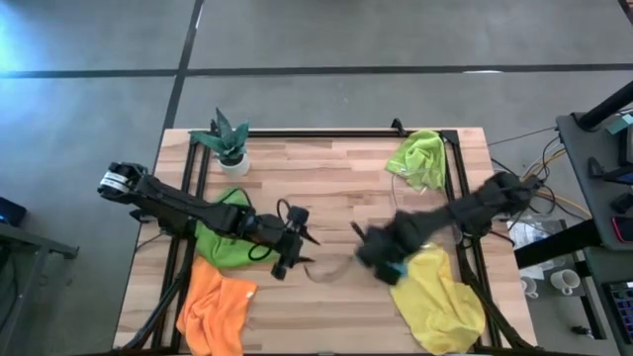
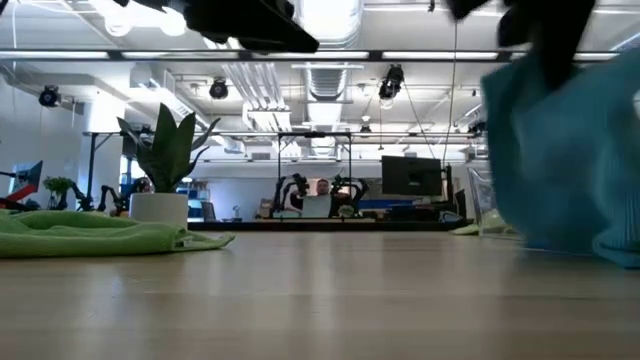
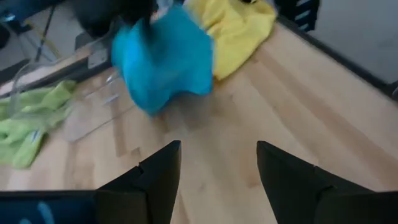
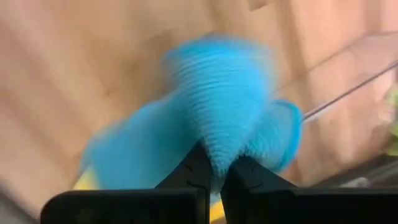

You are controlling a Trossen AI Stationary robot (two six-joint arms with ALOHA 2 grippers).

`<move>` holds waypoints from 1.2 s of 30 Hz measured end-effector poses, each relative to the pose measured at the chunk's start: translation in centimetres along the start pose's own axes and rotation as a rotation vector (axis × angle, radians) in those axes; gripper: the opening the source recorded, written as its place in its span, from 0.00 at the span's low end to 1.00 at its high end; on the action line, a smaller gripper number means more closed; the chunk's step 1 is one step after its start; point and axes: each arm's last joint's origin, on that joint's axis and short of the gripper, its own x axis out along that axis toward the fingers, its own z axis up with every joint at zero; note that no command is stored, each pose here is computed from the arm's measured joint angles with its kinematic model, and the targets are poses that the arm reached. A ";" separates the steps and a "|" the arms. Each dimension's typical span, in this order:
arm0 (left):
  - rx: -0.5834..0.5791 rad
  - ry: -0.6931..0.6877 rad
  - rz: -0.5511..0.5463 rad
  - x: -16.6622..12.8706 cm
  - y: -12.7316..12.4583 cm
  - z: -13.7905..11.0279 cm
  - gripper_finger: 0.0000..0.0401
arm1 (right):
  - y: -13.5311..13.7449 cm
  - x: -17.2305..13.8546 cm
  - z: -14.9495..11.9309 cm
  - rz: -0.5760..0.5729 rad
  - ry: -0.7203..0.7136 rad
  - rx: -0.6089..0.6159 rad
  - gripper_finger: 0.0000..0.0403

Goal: Fold microfiber towels
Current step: Put the blue microfiber cloth into the transparent bin

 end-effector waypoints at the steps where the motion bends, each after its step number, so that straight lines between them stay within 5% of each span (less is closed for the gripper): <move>1: 0.001 -0.005 0.004 0.0 0.1 0.0 0.49 | 0.0 -0.5 -0.4 0.014 -0.019 -0.025 0.03; 7: 0.017 0.048 -0.008 -1.1 -0.1 -0.2 0.49 | 0.8 -0.7 -2.5 -0.012 -0.043 -0.154 0.03; 12: 0.000 0.086 0.030 -3.1 0.3 -0.1 0.49 | 0.3 -1.7 -7.6 0.005 0.154 -0.076 0.03; 21: -0.008 -0.023 0.096 -5.7 1.0 1.7 0.49 | -2.9 -2.0 -14.2 0.032 0.092 -0.235 0.03; 26: -0.013 -0.037 0.163 -6.3 1.3 2.0 0.49 | -5.4 -2.2 -14.6 0.026 -0.023 -0.244 0.03; 36: -0.022 -0.059 0.210 -6.2 1.7 2.2 0.49 | -9.7 -3.4 -12.0 -0.146 -0.271 -0.578 0.03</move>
